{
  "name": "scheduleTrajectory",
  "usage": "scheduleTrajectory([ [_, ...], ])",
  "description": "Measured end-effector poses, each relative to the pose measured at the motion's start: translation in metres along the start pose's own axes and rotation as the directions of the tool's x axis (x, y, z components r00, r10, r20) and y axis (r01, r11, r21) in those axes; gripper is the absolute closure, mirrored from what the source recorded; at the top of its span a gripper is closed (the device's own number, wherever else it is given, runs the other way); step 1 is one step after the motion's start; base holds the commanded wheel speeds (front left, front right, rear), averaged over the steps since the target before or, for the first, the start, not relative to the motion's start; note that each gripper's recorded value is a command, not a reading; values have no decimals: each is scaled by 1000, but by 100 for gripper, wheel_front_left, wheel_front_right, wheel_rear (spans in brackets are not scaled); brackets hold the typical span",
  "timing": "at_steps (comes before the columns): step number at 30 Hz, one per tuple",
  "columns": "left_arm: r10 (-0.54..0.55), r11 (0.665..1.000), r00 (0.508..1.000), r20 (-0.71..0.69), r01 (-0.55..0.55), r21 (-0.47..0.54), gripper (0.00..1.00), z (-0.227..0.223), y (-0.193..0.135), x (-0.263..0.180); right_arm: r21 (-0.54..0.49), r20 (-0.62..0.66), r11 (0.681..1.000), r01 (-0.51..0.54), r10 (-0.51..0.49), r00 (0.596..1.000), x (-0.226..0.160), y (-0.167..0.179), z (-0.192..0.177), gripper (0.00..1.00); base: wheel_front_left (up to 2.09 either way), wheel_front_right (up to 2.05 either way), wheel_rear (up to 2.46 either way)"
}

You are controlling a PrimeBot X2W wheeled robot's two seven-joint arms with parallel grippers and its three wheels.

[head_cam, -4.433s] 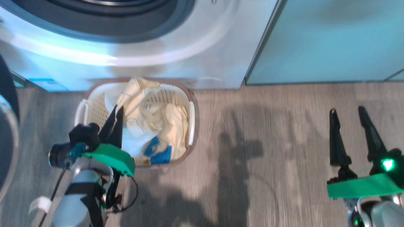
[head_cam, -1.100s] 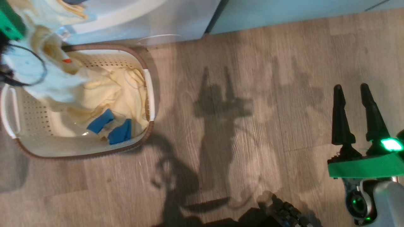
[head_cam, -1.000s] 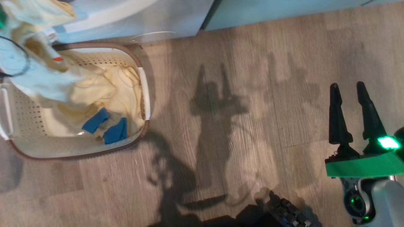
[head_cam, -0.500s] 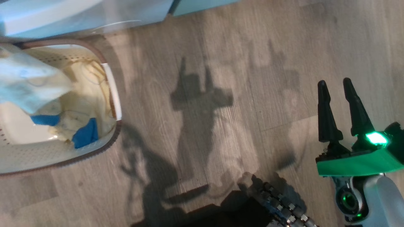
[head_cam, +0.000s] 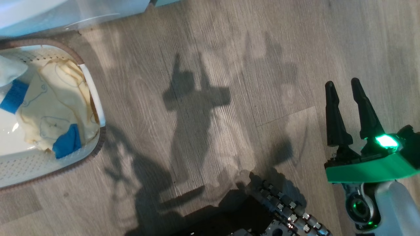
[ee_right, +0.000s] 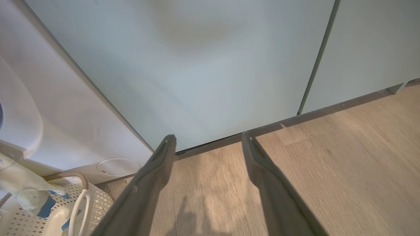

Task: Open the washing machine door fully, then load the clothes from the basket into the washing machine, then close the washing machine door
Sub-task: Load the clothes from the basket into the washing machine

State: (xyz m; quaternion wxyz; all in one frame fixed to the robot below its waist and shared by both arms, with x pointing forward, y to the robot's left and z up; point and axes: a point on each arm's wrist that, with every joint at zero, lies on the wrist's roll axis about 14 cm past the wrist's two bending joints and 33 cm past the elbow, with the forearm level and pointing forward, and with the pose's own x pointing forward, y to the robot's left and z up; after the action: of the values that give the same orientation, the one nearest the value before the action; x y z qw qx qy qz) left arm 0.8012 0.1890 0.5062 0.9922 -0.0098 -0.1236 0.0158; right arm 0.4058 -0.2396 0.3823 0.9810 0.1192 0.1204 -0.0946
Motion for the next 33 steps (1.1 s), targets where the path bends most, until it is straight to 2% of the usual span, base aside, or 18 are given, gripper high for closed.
scheduleTrajectory([
  [2, 10, 1000, 998, 57, -10, 2, 100, 9, 2, 3, 1, -3, 1000, 0, 0, 1000, 1, 0, -2, 0, 0, 0, 0],
  [8, -7, 1000, 975, -223, 9, 6, 100, -66, 5, -17, 17, 4, 1000, -22, 22, 1000, 8, 6, -2, 0, 0, 0, 0],
  [18, -35, 998, 949, -314, 49, 37, 100, -89, -1, -29, 24, 18, 999, -39, 38, 999, 14, 11, 1, 0, 0, 0, 0],
  [28, -16, 1000, 835, -550, 26, 9, 100, -140, 10, -70, 36, 41, 998, -42, 40, 998, 15, 11, 8, 0, 0, 0, 0],
  [30, -25, 1000, 828, -561, 29, -1, 45, -140, 9, -73, 37, 49, 998, -43, 41, 998, 14, 12, 11, 0, 0, 0, 0],
  [31, -25, 1000, 828, -561, 28, -3, 0, -139, 9, -73, 37, 53, 998, -44, 42, 998, 14, 12, 13, 0, 0, 0, 0],
  [33, -35, 999, 830, -557, 24, -28, 0, -135, 7, -73, 36, 62, 998, -42, 40, 997, 13, 11, 16, 0, 0, 0, 0],
])
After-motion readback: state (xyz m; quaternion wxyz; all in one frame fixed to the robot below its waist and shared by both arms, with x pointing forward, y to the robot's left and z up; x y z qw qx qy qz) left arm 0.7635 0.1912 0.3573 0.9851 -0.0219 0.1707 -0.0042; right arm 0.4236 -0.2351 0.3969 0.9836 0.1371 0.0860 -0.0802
